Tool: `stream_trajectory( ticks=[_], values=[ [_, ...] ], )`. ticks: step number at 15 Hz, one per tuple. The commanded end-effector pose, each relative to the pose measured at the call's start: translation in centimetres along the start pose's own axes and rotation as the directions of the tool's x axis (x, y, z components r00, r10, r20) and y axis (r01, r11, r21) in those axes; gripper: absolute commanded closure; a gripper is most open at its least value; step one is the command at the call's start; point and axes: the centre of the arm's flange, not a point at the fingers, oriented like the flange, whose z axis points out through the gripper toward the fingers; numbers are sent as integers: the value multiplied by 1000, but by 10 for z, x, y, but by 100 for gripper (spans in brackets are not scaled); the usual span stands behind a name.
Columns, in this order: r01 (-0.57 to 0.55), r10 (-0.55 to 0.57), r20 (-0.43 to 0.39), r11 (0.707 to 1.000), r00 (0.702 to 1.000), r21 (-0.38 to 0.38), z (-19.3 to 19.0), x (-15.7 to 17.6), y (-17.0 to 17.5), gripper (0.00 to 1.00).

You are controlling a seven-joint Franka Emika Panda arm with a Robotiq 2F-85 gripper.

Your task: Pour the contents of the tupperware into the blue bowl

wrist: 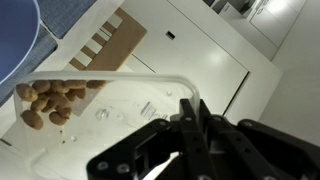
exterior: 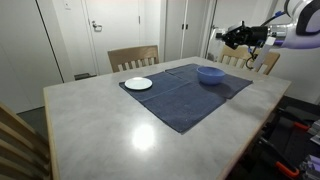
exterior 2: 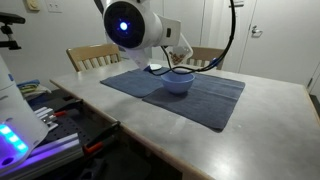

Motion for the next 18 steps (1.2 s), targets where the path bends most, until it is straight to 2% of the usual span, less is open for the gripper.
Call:
stream_trajectory(
  ticks=[1,12,18],
  values=[
    [16,-14,-66,1000,998,25,-3,-2,9,98],
    [-1,10,-120,997,993,73,-3,1,12,98],
    [-40,54,-157,995,986,86,-4,0,27,98]
  ],
)
